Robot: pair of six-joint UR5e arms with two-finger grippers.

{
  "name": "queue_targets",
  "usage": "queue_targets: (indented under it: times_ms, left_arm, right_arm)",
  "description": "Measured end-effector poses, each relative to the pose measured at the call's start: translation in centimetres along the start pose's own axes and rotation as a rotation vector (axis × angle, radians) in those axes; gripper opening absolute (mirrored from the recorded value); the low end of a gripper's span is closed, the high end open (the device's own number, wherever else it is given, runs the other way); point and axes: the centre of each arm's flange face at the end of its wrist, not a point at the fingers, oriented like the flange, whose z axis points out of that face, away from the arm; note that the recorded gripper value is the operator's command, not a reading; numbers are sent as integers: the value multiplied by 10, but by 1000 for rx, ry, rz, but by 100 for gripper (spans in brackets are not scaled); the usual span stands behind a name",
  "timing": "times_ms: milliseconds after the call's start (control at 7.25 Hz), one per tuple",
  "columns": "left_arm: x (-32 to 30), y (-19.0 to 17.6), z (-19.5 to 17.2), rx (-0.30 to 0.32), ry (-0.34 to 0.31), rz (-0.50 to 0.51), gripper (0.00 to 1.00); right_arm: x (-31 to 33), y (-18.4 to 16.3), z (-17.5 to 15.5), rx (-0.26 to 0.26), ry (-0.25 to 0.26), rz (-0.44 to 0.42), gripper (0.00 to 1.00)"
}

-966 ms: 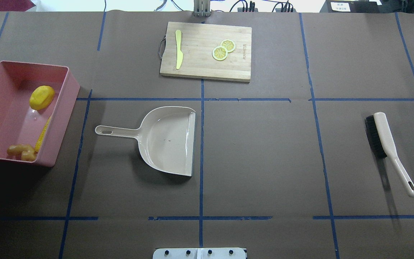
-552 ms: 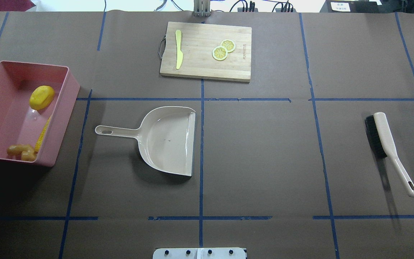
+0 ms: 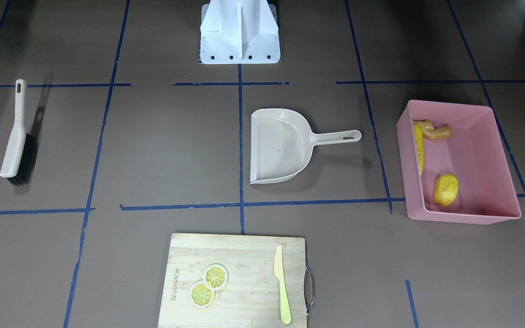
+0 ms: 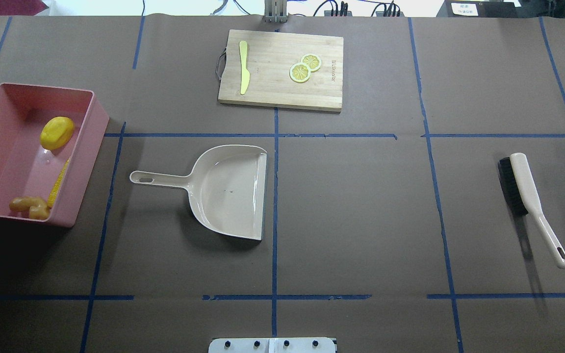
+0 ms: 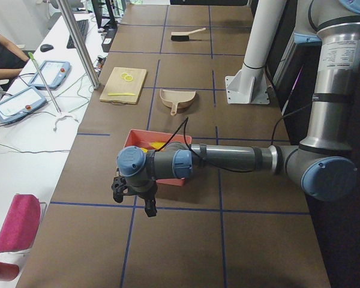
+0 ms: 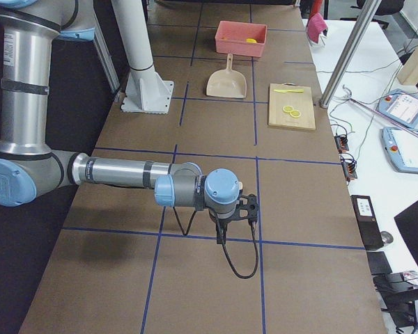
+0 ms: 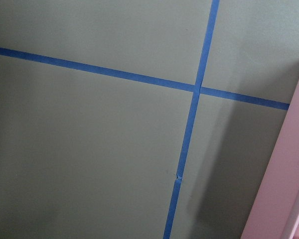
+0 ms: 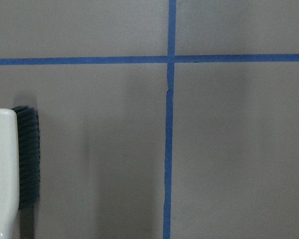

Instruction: Sweep and dump trash into bin

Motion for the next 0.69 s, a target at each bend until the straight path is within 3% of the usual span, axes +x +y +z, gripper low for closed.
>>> queue_targets:
  times_ms: [690]
  left_arm:
    - [2, -1, -1, 2, 0, 3, 100]
  right_arm:
    - [2, -4, -10, 22, 9, 8, 100]
